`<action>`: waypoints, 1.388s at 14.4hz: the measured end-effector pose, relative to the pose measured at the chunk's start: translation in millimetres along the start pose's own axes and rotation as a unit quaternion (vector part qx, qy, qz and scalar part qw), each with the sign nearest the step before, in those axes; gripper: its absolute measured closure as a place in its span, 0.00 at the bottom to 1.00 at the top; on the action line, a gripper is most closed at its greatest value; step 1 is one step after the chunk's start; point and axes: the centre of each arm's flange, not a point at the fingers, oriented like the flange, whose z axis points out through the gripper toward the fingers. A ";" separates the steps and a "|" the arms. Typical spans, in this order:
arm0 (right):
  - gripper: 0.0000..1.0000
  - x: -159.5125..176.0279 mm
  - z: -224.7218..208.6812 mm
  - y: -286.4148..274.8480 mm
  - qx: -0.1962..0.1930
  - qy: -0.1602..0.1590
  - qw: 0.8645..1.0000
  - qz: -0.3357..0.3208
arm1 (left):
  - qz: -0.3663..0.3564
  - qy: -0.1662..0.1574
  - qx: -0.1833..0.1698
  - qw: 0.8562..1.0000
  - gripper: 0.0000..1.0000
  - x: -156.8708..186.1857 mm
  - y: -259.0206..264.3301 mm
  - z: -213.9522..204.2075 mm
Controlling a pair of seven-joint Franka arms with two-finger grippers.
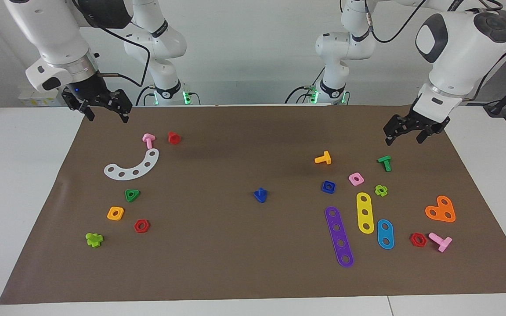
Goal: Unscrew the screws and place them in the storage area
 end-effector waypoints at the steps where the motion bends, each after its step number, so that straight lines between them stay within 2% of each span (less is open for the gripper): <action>1: 0.00 0.0 0.0 0.1 0.000 0.000 1.000 0.000 | 0.002 0.001 0.000 1.000 0.00 -1.0 2.2 -1.5; 5: 0.00 2.5 2.2 -0.6 0.001 0.009 1.000 0.000 | 0.004 -0.004 0.000 1.000 0.00 -2.3 4.8 -0.5; 8: 0.00 9.9 18.6 -19.9 0.005 0.041 0.999 -0.015 | 0.012 -0.007 0.000 1.000 0.00 -3.3 4.7 0.5; 10: 0.00 9.2 30.1 -65.3 0.008 0.051 0.998 -0.021 | 0.021 -0.009 0.000 1.000 0.00 -4.3 4.4 2.2; 12: 0.00 7.9 46.6 -136.2 0.014 0.062 0.998 -0.018 | 0.023 -0.010 0.000 1.000 0.00 -4.9 3.8 2.9; 16: 0.00 13.4 113.1 -277.3 0.016 0.058 0.998 0.002 | 0.017 -0.019 0.000 1.000 0.00 -8.7 -3.3 9.6; 20: 0.00 31.7 178.2 -351.8 0.033 0.080 0.996 0.011 | 0.014 -0.019 0.000 1.000 0.00 -11.1 -7.1 9.2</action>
